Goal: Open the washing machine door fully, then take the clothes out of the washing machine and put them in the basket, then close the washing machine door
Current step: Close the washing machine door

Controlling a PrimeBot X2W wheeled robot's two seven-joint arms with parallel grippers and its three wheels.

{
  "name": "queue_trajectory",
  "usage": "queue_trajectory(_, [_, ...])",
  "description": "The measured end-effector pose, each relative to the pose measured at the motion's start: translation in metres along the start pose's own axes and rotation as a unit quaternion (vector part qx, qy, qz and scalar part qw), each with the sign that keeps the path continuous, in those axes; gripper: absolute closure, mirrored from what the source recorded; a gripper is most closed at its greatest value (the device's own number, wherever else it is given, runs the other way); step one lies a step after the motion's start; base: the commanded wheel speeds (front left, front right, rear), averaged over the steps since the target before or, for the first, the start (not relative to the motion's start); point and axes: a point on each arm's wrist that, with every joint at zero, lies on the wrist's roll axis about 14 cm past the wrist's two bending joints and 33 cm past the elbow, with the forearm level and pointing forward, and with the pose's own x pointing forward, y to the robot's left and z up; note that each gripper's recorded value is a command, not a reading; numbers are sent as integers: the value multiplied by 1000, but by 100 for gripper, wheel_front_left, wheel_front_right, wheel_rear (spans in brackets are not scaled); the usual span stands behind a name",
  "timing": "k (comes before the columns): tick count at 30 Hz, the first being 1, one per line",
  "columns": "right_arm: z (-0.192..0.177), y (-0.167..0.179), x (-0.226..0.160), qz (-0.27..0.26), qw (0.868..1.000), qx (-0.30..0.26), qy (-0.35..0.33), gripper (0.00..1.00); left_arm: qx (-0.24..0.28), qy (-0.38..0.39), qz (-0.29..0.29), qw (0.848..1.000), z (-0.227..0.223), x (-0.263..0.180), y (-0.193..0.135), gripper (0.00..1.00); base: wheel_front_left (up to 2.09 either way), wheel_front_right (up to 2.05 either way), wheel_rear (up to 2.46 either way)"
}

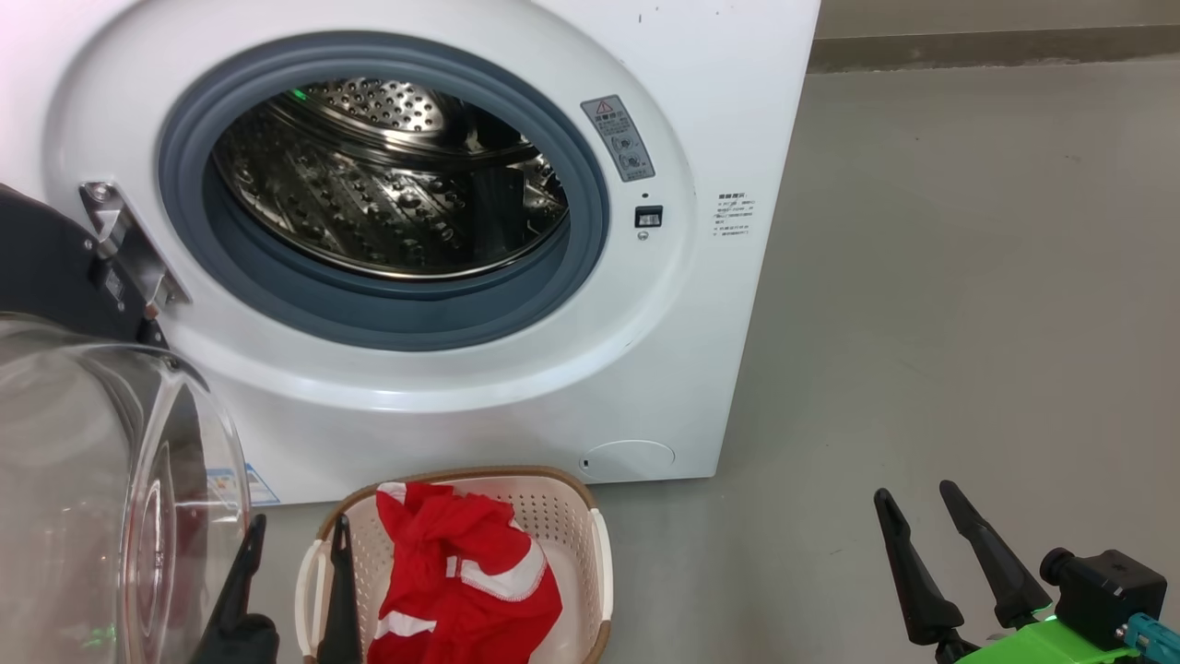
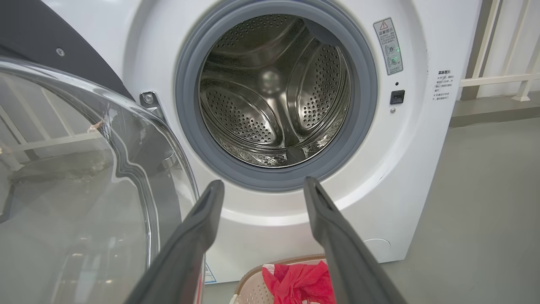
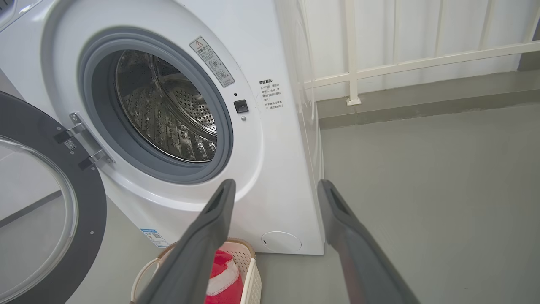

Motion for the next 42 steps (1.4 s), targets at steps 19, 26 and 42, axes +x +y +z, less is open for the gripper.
queue_trajectory(19, [0,2,0,2,1000,1,-1,0,0,-2,-7,1000,2,-4,-2,0,-13,39,-27])
queue_trajectory(26, [-2,2,1,2,1000,1,2,0,0,0,-4,1000,2,-4,-1,0,-101,174,-74])
queue_trajectory(42, [-7,1,4,2,1000,2,10,0,4,2,4,1000,1,-3,4,0,-35,39,-4])
